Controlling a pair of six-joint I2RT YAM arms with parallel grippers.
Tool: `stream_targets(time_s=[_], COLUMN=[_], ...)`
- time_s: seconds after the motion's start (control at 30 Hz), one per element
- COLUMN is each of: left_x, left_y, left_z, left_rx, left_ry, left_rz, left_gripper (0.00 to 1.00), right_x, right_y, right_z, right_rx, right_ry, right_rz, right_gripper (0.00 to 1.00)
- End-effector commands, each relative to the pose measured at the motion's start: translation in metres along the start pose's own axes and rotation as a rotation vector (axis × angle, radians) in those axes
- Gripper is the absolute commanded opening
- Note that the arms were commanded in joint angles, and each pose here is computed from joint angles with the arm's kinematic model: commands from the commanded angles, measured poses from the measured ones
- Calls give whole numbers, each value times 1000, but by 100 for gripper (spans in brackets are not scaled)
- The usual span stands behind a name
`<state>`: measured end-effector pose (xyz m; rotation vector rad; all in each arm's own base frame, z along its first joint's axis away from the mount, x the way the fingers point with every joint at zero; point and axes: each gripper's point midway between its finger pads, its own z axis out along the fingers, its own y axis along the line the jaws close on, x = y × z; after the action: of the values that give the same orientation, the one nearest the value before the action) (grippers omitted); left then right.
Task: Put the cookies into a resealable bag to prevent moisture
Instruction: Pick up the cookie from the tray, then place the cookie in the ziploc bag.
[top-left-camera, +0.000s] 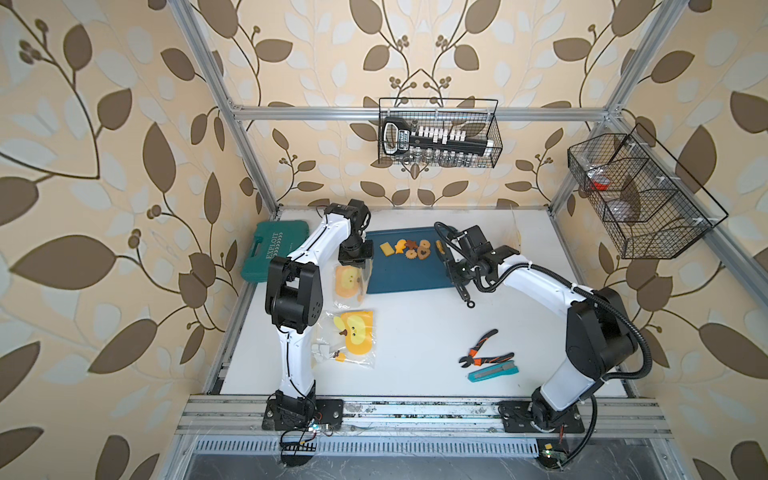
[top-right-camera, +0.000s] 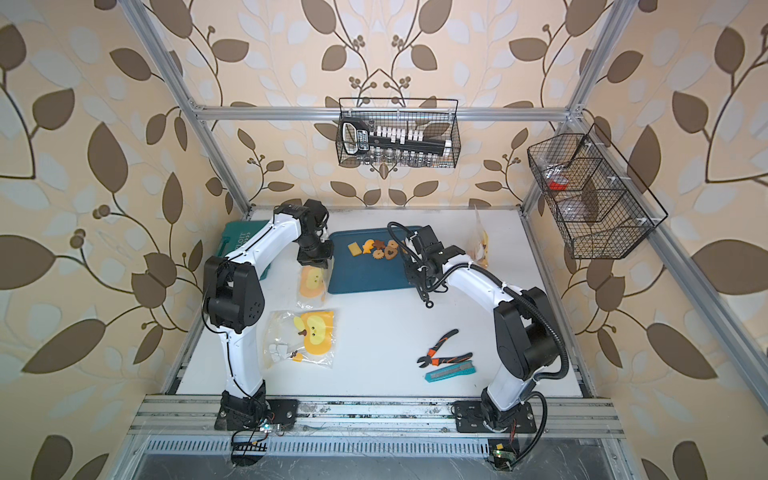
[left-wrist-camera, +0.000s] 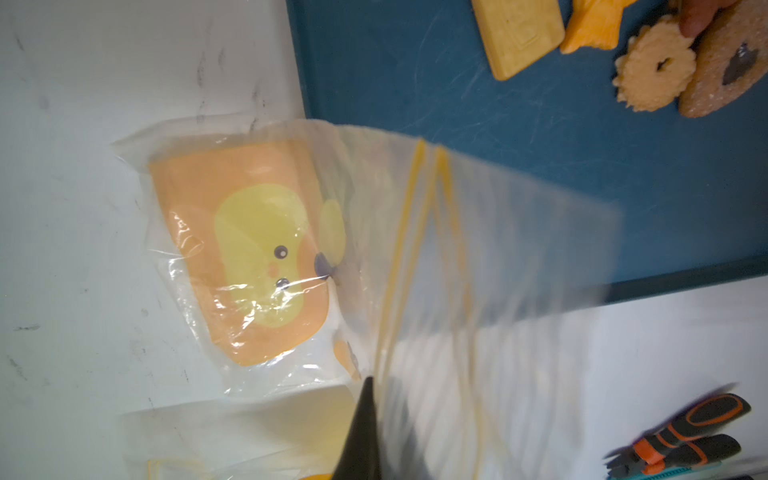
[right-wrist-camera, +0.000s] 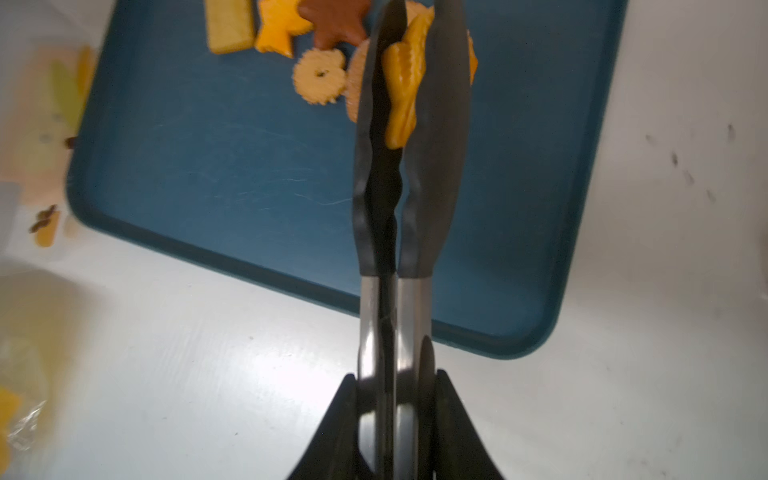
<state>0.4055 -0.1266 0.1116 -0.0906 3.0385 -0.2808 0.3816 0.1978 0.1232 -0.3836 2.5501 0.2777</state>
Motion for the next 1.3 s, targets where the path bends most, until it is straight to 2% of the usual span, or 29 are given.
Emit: stream_targets(time_s=[0.0, 0.17, 0.6, 1.0, 1.27], left_x=[-3, -2, 1, 2, 2], left_y=[-5, -7, -12, -13, -12], left_z=[-7, 0, 7, 9, 9], left_rx=[31, 49, 61, 63, 55], left_ry=[-14, -2, 15, 21, 20], left_rz=[-16, -17, 0, 9, 9], left_gripper=[0, 0, 0, 0, 0], right_x=[-10, -10, 6, 5, 13], right_y=[47, 105, 169, 184, 179], right_z=[-16, -32, -37, -39, -54], right_rx=[-176, -358, -489, -543, -564], right_ry=[-49, -44, 28, 41, -5], right_rz=[-75, -167, -349, -363, -338], right_gripper=[24, 20, 14, 12, 6])
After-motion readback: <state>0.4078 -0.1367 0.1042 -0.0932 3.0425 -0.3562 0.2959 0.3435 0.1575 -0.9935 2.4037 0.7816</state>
